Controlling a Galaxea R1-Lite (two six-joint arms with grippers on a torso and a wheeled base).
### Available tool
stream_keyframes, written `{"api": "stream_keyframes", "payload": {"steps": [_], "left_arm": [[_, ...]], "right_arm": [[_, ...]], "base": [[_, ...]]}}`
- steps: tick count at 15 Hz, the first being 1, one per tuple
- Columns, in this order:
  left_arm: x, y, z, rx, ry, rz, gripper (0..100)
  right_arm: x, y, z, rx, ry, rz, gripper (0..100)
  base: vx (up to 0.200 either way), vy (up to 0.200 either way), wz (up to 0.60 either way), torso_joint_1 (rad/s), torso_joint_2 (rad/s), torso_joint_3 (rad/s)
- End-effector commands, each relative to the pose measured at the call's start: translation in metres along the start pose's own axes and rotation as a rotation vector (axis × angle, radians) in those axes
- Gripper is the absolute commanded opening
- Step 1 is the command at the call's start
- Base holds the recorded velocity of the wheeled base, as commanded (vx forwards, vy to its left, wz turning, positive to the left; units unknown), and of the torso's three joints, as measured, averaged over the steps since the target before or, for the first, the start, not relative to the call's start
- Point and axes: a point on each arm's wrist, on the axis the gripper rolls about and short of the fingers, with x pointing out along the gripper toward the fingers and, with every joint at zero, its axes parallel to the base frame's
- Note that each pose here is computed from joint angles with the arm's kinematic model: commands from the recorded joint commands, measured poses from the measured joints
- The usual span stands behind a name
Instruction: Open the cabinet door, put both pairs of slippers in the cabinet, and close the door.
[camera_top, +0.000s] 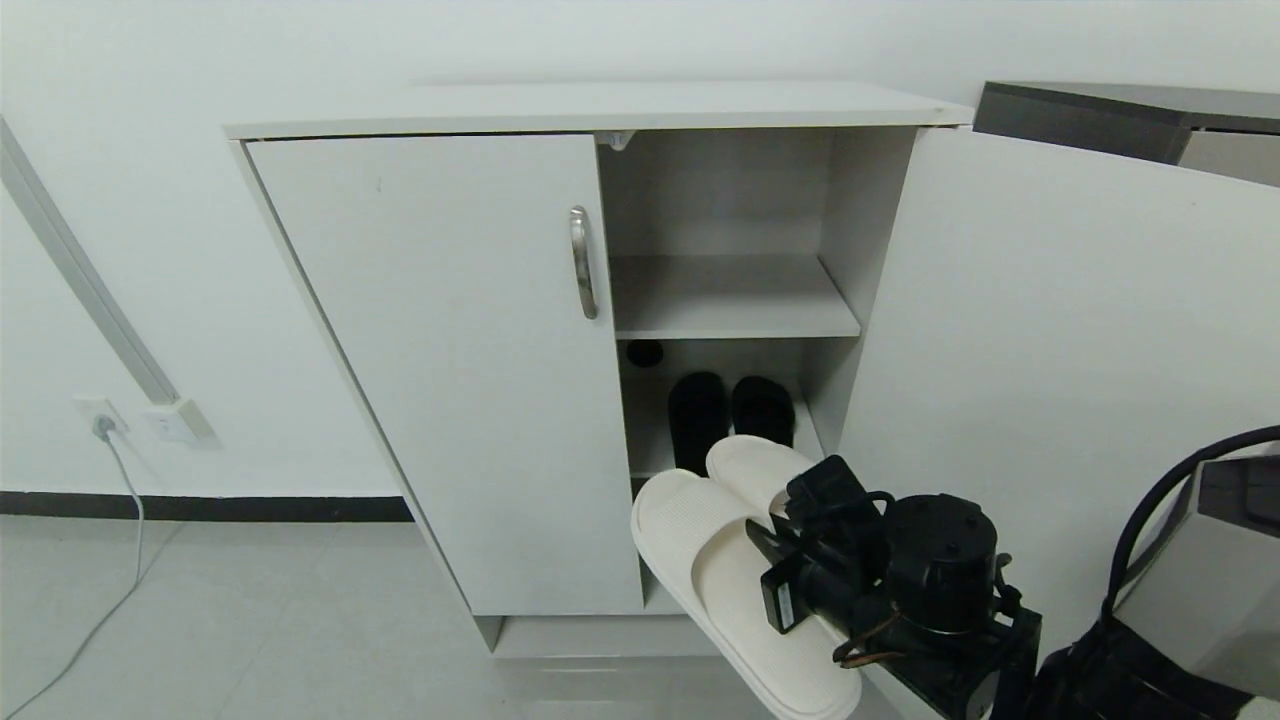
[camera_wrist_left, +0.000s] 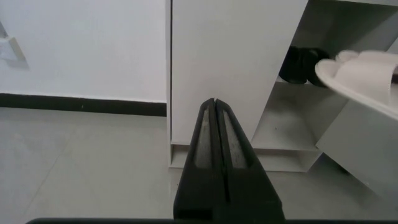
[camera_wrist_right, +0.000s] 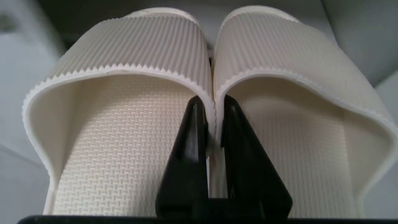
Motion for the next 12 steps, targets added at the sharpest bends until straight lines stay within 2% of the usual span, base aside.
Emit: {"api": "stream_keyframes", "payload": {"steps": [1, 2, 4, 5, 6, 7, 9, 12], "left_arm": [[0.0, 0.0, 0.0, 0.0, -0.001, 0.001, 0], [0.0, 0.0, 0.0, -0.002, 0.001, 0.0, 0], [0.0, 0.0, 0.0, -0.002, 0.001, 0.0, 0], [0.0, 0.0, 0.0, 0.0, 0.0, 0.0, 0], [0.0, 0.0, 0.0, 0.0, -0.001, 0.001, 0], [0.0, 0.0, 0.0, -0.002, -0.001, 0.001, 0], [0.0, 0.0, 0.0, -0.002, 0.0, 0.0, 0], [0.0, 0.0, 0.0, -0.003, 0.0, 0.0, 0]], "right_arm": [[0.024, 0.016, 0.019, 0.003, 0.002, -0.136, 0], [0.029, 0.019, 0.039, 0.053, 0.01, -0.176, 0], [0.02, 0.024, 0.078, 0.071, 0.061, -0.23, 0], [0.018, 0.026, 0.088, 0.082, 0.062, -0.244, 0], [0.018, 0.025, 0.113, 0.101, 0.057, -0.344, 0], [0.018, 0.024, 0.127, 0.113, 0.042, -0.385, 0], [0.018, 0.023, 0.148, 0.135, 0.005, -0.417, 0], [0.019, 0.023, 0.164, 0.154, -0.038, -0.432, 0]], "base": [[0.0, 0.0, 0.0, 0.0, 0.0, 0.0], [0.0, 0.0, 0.0, 0.0, 0.0, 0.0], [0.0, 0.0, 0.0, 0.0, 0.0, 0.0], [0.0, 0.0, 0.0, 0.0, 0.0, 0.0], [0.0, 0.0, 0.0, 0.0, 0.0, 0.0], [0.0, 0.0, 0.0, 0.0, 0.0, 0.0], [0.0, 0.0, 0.0, 0.0, 0.0, 0.0], [0.0, 0.0, 0.0, 0.0, 0.0, 0.0]]}}
